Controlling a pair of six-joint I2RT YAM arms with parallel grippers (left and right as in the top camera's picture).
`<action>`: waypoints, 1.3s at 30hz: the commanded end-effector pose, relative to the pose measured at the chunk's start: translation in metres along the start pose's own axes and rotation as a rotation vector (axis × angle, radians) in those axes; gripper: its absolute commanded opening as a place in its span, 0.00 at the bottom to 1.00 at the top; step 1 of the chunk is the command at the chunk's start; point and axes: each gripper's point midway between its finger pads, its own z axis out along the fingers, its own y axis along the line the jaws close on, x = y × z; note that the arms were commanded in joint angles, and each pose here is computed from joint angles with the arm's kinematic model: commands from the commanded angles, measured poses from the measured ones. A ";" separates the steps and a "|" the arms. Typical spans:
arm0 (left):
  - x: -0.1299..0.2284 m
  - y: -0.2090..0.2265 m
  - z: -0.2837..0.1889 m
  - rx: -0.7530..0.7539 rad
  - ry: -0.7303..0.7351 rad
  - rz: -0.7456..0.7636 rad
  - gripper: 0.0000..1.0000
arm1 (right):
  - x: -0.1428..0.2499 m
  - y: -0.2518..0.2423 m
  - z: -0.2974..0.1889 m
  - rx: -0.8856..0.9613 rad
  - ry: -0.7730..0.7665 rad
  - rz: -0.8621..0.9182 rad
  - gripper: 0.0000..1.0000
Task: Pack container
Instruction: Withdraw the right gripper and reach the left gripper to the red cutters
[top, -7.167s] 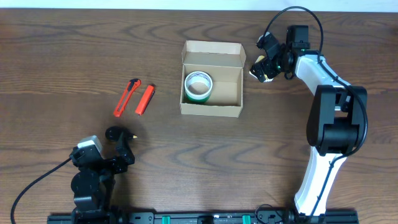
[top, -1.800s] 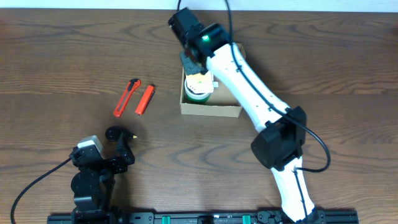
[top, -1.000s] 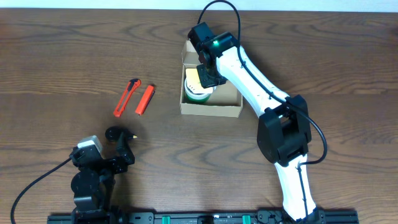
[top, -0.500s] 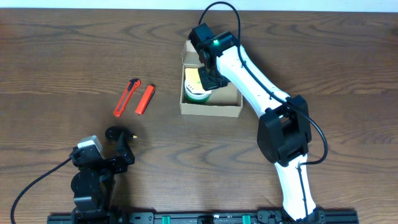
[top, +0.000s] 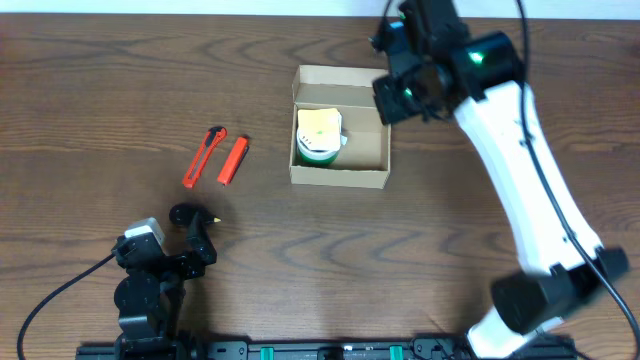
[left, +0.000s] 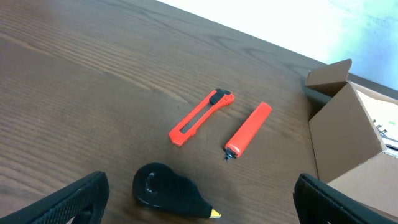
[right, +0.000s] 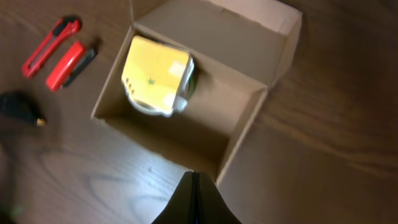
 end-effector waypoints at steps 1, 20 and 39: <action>0.007 0.006 0.003 -0.022 0.009 0.013 0.95 | 0.027 0.006 0.003 -0.040 0.026 -0.048 0.02; -0.021 -0.021 0.000 0.117 -0.095 0.021 0.95 | 0.097 -0.005 -0.058 0.055 -0.017 -0.043 0.52; -0.123 -0.057 0.004 0.081 0.284 0.370 0.95 | 0.106 -0.012 -0.069 0.104 -0.014 -0.044 0.99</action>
